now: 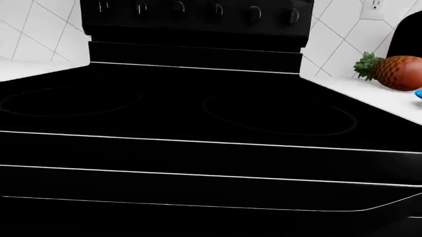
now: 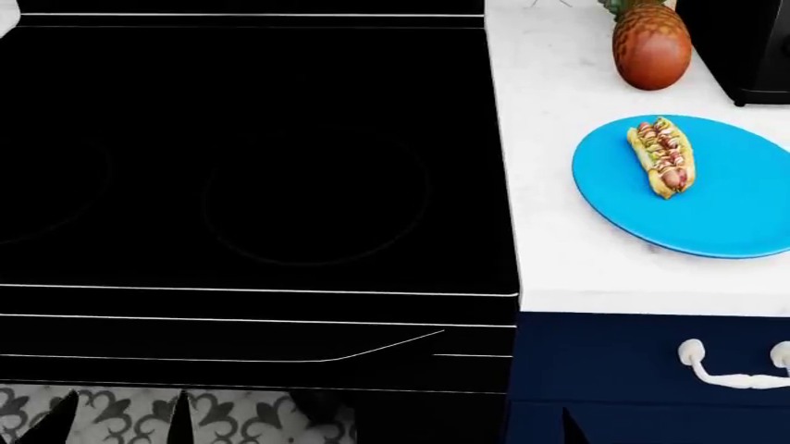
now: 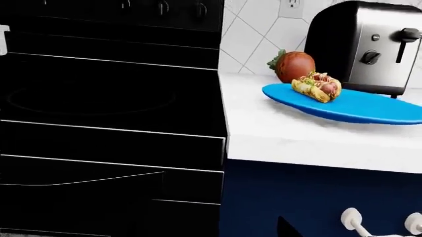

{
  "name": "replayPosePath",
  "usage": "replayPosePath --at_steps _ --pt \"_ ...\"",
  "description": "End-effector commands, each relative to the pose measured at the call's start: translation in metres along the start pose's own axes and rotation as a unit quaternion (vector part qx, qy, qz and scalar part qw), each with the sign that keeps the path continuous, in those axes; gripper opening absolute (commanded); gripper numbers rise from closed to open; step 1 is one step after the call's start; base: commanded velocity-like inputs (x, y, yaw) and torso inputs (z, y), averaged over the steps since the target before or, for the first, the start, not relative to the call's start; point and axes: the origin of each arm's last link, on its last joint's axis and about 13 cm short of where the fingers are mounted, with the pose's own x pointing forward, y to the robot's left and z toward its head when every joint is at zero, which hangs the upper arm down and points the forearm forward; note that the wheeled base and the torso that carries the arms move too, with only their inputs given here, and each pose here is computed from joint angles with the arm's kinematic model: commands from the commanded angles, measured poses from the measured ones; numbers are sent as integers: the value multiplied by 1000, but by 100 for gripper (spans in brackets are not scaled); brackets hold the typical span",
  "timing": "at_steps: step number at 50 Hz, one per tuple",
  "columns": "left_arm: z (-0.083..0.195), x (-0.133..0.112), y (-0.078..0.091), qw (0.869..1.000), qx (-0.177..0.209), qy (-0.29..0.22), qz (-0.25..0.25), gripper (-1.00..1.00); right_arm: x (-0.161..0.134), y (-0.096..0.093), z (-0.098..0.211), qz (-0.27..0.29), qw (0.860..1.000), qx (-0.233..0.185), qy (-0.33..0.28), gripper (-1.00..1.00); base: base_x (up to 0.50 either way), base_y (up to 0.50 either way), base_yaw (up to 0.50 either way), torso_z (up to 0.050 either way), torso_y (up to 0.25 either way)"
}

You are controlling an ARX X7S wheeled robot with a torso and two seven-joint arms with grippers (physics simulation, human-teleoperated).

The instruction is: Pick the hot dog from the counter and place it in the microwave.

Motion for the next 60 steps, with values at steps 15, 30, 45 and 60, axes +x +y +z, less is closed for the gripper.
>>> replayPosePath --at_steps 15,30,45,60 --pt "194 -30 25 977 78 -188 -61 100 -28 -44 194 54 986 -34 -155 100 0 -36 0 0 0" --pt "195 -41 30 981 72 -175 -54 100 -33 -43 195 48 987 -43 -145 100 0 -500 0 0 0" --pt "196 -43 29 981 72 -174 -50 100 -28 -48 205 36 995 -27 -91 100 0 -279 0 0 0" --pt "195 -45 28 981 67 -173 -50 100 -30 -49 210 37 995 -33 -89 100 480 0 0 0 0"
